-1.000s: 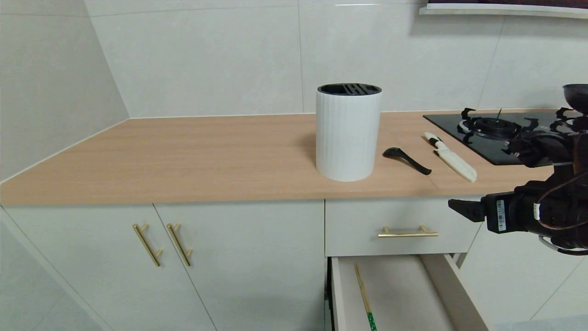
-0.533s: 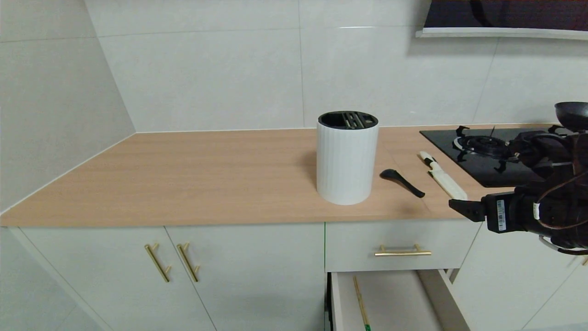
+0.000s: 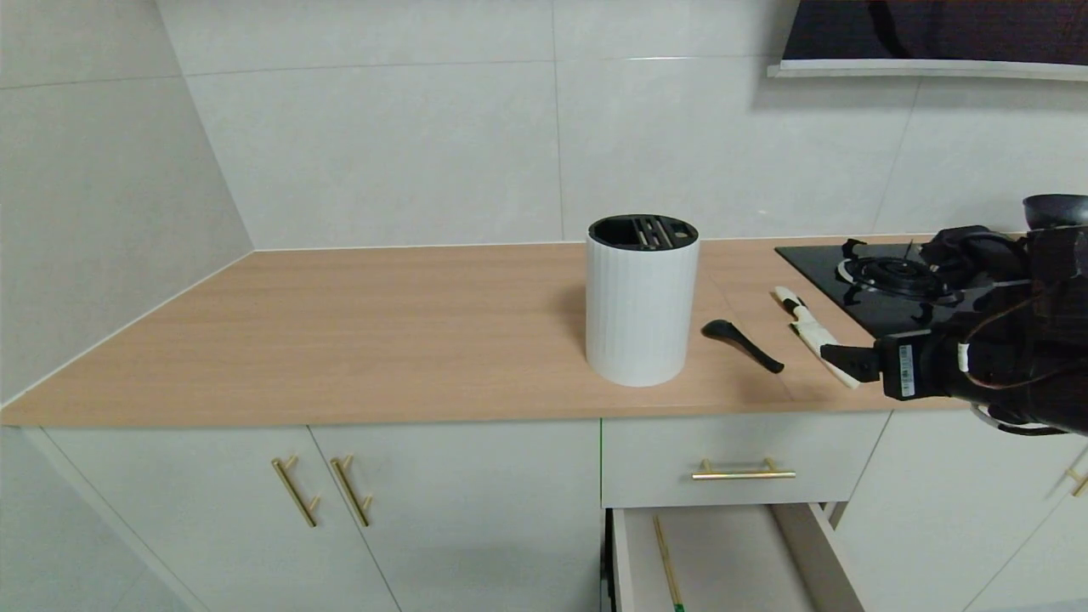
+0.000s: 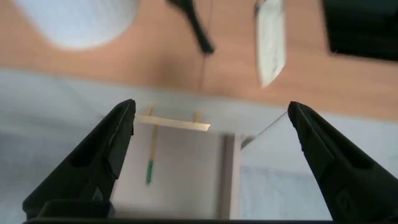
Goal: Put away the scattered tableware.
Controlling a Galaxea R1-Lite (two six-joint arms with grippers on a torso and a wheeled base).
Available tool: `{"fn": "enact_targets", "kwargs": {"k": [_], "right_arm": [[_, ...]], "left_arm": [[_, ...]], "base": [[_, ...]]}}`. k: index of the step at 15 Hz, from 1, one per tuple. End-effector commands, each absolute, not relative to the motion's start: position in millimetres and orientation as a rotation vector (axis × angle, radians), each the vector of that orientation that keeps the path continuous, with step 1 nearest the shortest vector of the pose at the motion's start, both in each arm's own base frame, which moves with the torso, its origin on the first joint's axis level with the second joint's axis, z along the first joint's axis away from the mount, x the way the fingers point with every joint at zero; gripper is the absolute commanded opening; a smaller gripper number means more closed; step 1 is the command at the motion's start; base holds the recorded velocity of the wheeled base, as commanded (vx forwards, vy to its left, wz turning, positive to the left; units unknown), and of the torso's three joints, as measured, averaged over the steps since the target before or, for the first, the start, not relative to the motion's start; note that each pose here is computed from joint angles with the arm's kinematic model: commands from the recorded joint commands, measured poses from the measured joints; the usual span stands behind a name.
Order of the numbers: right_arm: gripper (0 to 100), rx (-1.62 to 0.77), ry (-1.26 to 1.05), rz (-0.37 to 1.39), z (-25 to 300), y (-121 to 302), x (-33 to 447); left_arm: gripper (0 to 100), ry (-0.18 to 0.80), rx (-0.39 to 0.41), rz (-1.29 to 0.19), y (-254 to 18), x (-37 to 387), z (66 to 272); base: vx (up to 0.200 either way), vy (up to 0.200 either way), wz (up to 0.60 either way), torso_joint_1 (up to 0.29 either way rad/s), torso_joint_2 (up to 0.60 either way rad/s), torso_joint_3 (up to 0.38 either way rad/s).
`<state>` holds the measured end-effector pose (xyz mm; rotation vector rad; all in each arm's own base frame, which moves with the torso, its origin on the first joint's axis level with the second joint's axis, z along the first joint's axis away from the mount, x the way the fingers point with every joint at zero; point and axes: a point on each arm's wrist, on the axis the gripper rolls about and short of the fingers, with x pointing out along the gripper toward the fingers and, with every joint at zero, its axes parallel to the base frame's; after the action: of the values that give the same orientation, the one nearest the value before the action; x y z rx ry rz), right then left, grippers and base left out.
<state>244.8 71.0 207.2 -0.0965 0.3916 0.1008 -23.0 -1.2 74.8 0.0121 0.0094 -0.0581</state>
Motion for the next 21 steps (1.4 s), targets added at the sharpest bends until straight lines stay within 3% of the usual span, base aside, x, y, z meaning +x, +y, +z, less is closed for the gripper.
{"fn": "enact_targets", "kwargs": {"k": [1, 9, 21], "right_arm": [[100, -0.102, 0.436, 0.105, 189.4, 70.3, 277.1], [100, -0.034, 0.431, 0.436, 155.2, 53.1, 379.7], [100, -0.117, 0.388, 0.440, 98.1, 56.9, 413.7]], "left_arm": [[100, 0.010, 0.012, -0.058, -1.2, -23.0, 74.6], [100, 0.010, 0.012, -0.058, -1.2, -23.0, 74.6], [100, 0.009, 0.012, -0.058, -1.2, -23.0, 74.8]], "base": [[0.000, 0.000, 0.00, 0.000, 0.00, 0.000], [0.000, 0.000, 0.00, 0.000, 0.00, 0.000], [0.000, 0.000, 0.00, 0.000, 0.00, 0.000]]}}
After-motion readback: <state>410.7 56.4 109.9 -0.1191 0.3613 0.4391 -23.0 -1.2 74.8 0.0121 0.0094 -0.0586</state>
